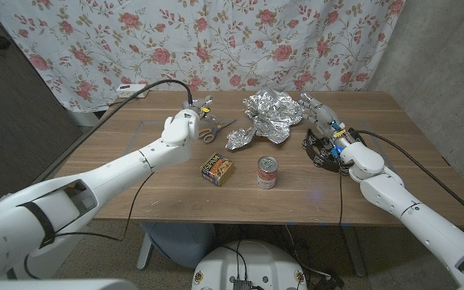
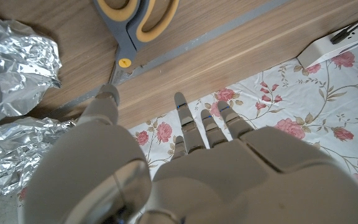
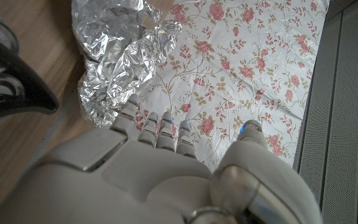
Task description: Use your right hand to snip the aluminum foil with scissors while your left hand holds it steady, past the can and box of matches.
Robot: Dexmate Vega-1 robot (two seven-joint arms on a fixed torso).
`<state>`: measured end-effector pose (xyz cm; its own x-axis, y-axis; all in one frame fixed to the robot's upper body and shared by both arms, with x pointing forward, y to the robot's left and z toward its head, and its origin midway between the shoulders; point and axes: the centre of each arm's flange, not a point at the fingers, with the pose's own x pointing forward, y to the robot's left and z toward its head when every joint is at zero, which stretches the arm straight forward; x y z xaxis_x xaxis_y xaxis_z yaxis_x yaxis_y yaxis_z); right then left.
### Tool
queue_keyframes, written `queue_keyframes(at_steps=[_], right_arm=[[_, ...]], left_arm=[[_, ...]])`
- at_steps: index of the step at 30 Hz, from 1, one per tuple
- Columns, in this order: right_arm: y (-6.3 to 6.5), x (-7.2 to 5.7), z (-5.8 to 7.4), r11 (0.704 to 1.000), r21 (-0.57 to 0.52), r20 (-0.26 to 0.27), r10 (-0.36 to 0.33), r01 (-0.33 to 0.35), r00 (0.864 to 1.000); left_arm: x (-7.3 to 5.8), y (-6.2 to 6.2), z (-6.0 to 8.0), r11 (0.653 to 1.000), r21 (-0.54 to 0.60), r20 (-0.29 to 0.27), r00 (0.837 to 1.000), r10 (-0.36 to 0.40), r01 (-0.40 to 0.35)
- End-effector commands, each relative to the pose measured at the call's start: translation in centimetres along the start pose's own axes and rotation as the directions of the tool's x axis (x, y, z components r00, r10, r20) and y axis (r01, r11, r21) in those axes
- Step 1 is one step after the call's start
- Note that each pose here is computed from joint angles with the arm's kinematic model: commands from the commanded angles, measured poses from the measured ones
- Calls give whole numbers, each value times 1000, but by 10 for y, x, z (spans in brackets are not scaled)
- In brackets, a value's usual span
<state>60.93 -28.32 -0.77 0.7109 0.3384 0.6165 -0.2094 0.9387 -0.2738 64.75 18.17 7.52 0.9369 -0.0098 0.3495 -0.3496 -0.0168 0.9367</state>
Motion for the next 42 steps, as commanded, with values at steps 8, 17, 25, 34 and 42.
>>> queue_keyframes(at_steps=[8,17,25,34,42], right_arm=[[2,3,-1,1000,-5,0,7,-7,1000],[2,3,0,1000,1,6,4,-4,1000],[2,1,3,1000,-3,4,4,-4,1000],[0,0,8,1000,-9,2,-5,5,1000],[-1,-1,10,1000,-11,-2,-6,6,1000]], left_arm=[[10,-4,6,1000,7,1,1000,-17,17],[12,-8,10,1000,11,10,1000,-24,24],[13,-12,13,1000,0,15,1000,-22,22],[15,-13,15,1000,1,24,999,-31,31],[12,-17,19,1000,4,50,999,-11,11]])
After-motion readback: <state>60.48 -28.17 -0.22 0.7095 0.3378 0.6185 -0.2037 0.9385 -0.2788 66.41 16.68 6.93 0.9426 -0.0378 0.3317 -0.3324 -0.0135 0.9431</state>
